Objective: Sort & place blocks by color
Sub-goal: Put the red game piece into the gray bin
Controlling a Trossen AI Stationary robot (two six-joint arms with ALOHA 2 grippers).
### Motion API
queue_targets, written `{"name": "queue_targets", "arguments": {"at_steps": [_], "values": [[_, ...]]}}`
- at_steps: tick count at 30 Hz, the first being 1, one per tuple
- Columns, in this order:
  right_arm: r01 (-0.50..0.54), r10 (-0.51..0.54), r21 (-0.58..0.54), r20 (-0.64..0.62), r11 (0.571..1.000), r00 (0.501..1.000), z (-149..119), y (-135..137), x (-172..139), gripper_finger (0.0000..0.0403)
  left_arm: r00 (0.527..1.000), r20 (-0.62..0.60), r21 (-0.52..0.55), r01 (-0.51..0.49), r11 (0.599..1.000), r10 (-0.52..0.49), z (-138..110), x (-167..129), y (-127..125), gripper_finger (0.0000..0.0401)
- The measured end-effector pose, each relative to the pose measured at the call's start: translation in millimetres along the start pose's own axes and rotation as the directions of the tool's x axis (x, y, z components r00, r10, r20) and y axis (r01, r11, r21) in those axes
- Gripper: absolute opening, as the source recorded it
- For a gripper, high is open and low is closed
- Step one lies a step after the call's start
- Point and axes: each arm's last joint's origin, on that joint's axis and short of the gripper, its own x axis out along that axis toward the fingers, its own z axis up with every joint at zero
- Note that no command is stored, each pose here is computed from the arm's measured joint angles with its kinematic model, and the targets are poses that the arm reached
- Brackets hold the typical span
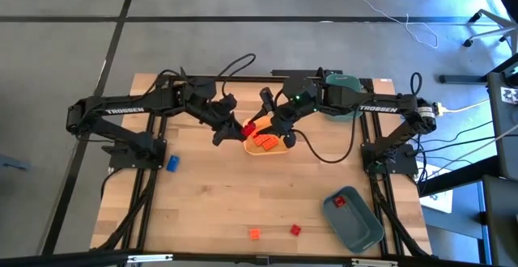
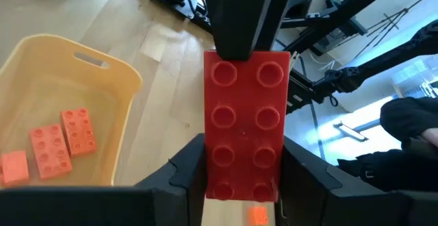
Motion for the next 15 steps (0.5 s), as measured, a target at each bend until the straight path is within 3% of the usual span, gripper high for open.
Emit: {"name": "queue_targets", "arguments": {"at_steps": [15], "values": [[0.02,-0.019,-0.013,0.038,1.0,0.999,1.3,-2.8,3.9,0.02,1.0,-0.004,0.003,-0.005,1.0,0.005,-1.0,0.7,-0.9,0.013]]}}
